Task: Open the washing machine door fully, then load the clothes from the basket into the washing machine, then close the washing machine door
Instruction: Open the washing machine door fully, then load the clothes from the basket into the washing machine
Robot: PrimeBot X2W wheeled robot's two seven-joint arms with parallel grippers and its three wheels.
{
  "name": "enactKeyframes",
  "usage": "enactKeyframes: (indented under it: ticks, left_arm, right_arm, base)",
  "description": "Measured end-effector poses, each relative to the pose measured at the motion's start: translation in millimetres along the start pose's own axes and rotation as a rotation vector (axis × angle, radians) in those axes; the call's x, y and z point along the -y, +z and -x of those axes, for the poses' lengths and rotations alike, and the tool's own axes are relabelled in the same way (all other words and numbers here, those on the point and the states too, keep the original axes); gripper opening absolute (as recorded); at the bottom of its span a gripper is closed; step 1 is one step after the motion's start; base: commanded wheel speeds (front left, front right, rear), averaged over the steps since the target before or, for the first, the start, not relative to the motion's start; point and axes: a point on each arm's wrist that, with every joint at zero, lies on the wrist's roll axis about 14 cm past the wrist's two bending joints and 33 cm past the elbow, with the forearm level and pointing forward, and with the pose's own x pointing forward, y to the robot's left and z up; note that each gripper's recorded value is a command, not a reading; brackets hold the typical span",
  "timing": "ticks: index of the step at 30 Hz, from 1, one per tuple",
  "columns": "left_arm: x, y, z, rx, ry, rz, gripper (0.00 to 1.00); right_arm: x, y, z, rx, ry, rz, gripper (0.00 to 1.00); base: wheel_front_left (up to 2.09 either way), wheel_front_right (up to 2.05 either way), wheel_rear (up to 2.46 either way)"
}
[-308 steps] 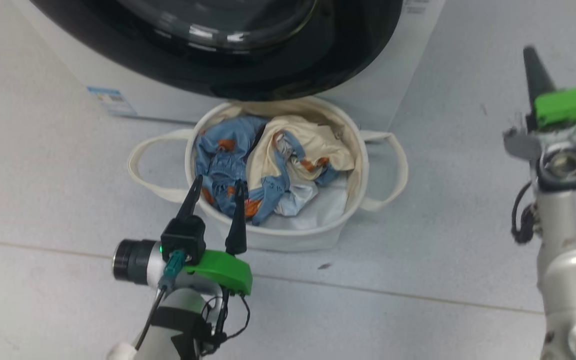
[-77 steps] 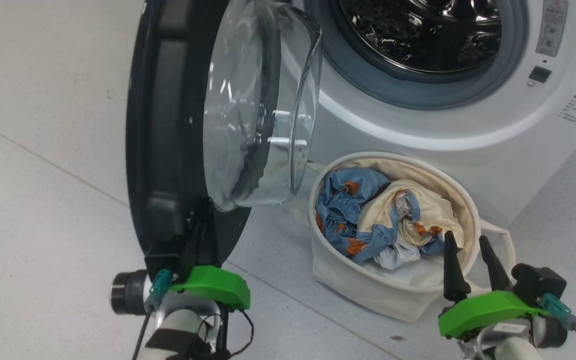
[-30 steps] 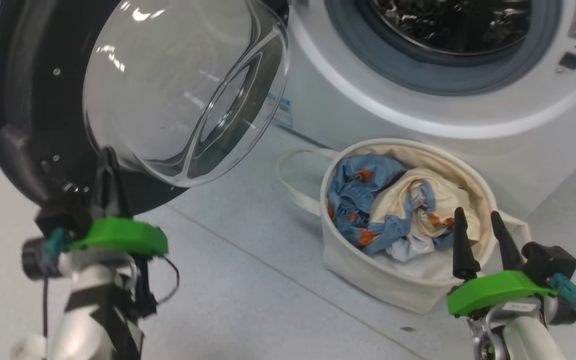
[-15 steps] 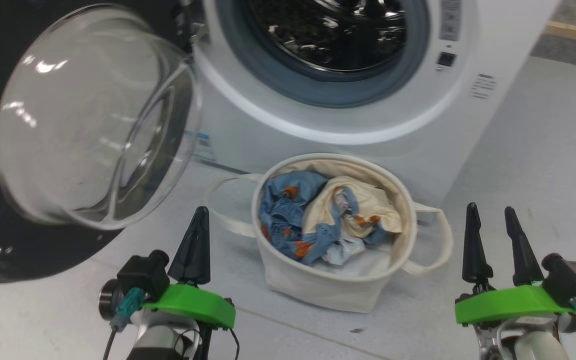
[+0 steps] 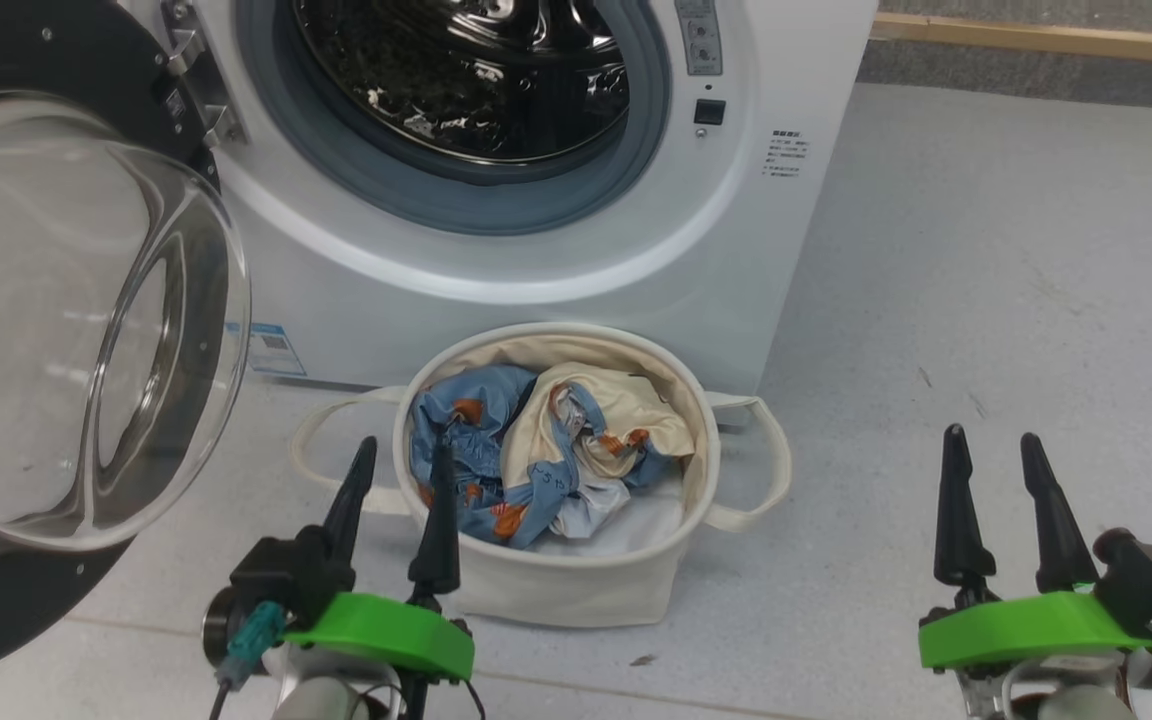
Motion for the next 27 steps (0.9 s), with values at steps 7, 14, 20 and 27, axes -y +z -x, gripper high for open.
enactKeyframes:
  ticks: [7,14,20,27]
  left_arm:
    - [3,-5,8,-0.013,-0.005,0.016,1.0]
    - [3,-7,13,-0.019,-0.001,-0.024,1.0]
    - [5,-8,13,-0.023,-0.004,-0.029,1.0]
    - [14,-24,16,-0.074,-0.047,0.006,1.0]
  right_arm:
    - [-3,1,3,0.001,0.006,0.008,1.0]
    - [-4,-2,4,-0.009,0.009,0.007,1.0]
    - [-4,-8,5,-0.028,0.009,0.005,1.0]
    - [-3,-13,6,-0.043,0.007,0.003,1.0]
  base:
    - [0.0,0.0,0.0]
    - [0.0,0.0,0.0]
    - [0.0,0.0,0.0]
    - [0.26,-0.1,-0.16]
